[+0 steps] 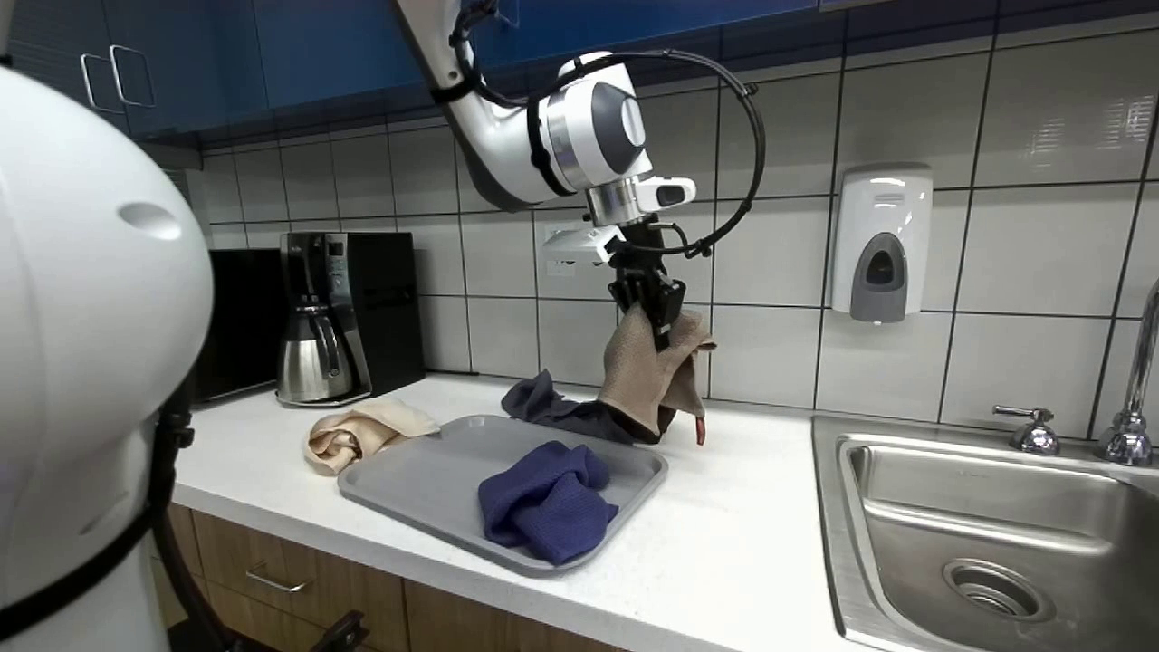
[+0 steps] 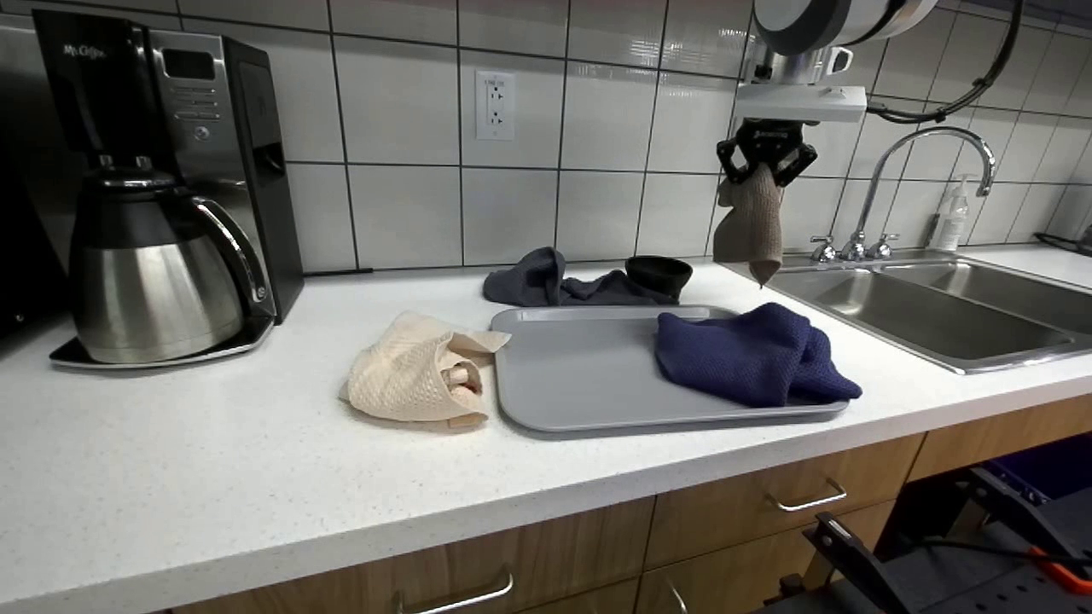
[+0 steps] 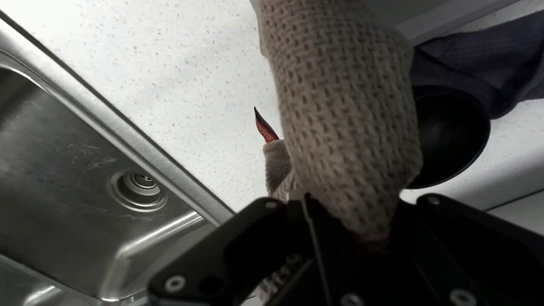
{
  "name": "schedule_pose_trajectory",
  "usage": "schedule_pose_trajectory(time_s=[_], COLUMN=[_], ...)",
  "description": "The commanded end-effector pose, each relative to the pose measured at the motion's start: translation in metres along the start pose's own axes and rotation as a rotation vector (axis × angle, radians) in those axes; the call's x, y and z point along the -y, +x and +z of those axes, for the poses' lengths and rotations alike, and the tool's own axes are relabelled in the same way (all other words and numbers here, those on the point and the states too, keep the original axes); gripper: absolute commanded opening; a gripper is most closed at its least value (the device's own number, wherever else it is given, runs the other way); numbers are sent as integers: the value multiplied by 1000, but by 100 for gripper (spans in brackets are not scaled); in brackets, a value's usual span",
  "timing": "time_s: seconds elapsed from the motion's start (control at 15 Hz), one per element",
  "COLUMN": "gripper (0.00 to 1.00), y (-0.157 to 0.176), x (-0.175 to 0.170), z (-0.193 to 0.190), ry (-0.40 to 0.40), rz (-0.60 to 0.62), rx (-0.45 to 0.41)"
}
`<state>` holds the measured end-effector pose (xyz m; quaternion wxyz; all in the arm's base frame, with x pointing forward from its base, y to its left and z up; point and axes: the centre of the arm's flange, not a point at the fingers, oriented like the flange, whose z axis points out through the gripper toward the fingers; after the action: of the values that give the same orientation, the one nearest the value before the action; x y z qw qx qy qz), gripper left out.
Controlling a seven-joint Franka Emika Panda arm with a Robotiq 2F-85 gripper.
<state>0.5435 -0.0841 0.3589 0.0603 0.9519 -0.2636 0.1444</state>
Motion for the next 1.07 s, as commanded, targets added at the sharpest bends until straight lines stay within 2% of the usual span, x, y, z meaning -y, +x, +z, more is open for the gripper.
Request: schedule_pose_trajectory(time_s=[0.0, 0.47, 1.0], gripper=[3, 3, 3], y=[-26, -58, -78], x=[9, 41, 56], z=[-21, -9, 15], ry=[5, 9, -23], rz=[-70, -136, -176], rx=[1, 55, 107])
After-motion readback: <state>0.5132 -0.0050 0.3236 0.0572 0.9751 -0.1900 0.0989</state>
